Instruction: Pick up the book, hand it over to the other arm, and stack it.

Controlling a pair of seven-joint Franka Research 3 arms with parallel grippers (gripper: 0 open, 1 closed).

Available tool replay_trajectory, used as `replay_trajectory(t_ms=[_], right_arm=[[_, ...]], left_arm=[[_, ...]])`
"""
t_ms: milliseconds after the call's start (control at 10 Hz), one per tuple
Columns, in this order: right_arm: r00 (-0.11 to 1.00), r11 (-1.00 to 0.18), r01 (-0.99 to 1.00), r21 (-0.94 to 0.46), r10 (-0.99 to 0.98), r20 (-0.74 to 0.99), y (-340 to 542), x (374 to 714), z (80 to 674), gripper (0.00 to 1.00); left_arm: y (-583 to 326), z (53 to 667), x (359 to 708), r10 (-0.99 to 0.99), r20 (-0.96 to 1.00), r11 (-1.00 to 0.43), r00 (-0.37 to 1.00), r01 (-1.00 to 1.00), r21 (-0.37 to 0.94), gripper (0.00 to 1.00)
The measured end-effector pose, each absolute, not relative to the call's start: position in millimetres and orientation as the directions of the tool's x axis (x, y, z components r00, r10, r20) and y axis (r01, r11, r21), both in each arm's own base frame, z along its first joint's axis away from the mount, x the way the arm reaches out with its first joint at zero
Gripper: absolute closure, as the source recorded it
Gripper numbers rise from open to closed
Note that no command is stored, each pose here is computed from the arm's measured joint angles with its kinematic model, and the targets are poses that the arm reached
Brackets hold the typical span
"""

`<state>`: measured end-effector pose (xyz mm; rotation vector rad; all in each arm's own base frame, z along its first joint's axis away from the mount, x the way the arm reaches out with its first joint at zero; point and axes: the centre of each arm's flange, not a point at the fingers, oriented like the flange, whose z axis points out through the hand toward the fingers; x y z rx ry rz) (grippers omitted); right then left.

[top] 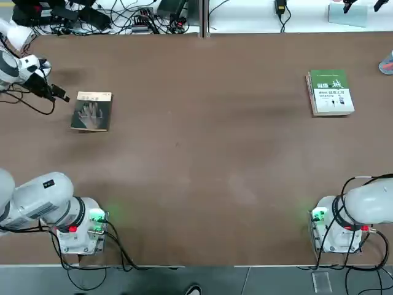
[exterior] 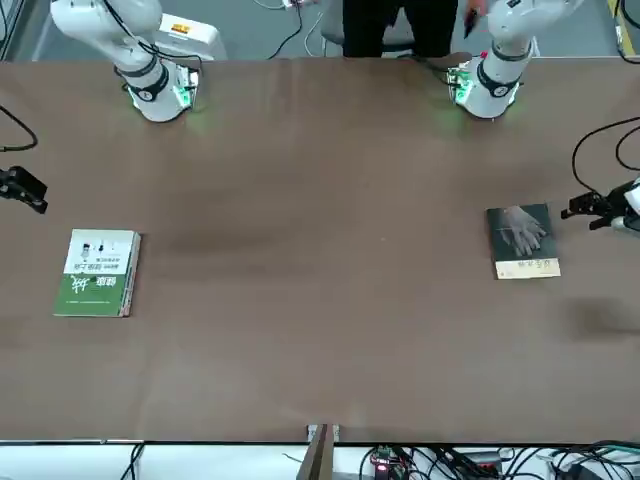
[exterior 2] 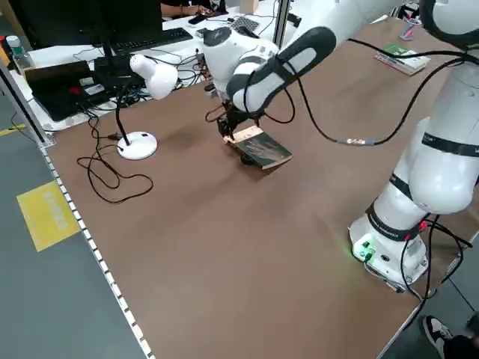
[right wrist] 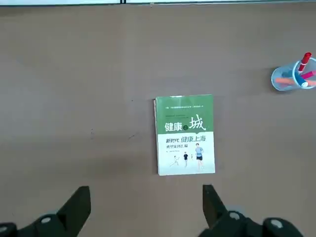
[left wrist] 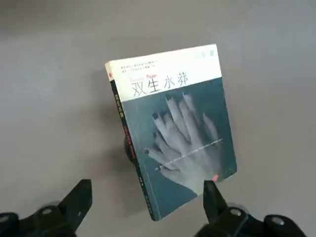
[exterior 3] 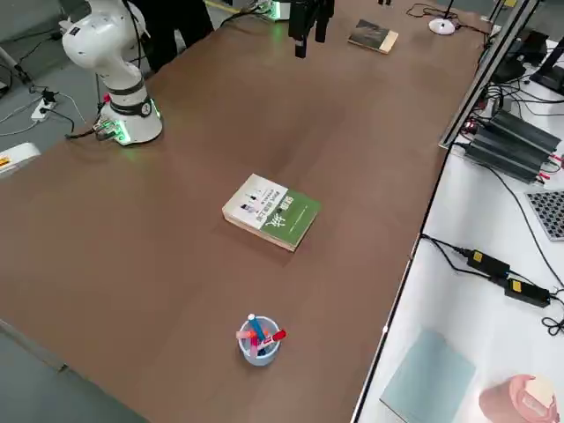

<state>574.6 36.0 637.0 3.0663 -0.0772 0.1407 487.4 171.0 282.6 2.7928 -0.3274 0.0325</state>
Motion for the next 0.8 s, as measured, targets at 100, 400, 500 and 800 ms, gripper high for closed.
replay_trajectory(t_ms=[100, 400, 500, 800], right_arm=[[0.995, -0.996, -0.054, 0.069, -0.047, 0.093, 36, 575, 637, 0.00], [0.995, -0.996, -0.054, 0.069, -0.048, 0.093, 35, 575, 637, 0.00], [0.995, -0.996, -0.055, 0.069, -0.048, 0.093, 35, 575, 637, 0.00], [0.995, -0.996, -0.056, 0.069, -0.049, 0.092, 35, 575, 637, 0.00]], left_arm=[[176, 276, 486, -0.233, 0.060, -0.914, 0.971, -0.240, 0.326, 0.01], [193, 259, 480, -0.250, 0.052, -0.896, 0.967, -0.251, 0.366, 0.01], [198, 254, 479, -0.247, 0.052, -0.885, 0.968, -0.247, 0.395, 0.01], [213, 234, 476, -0.225, 0.058, -0.853, 0.973, -0.225, 0.472, 0.02]])
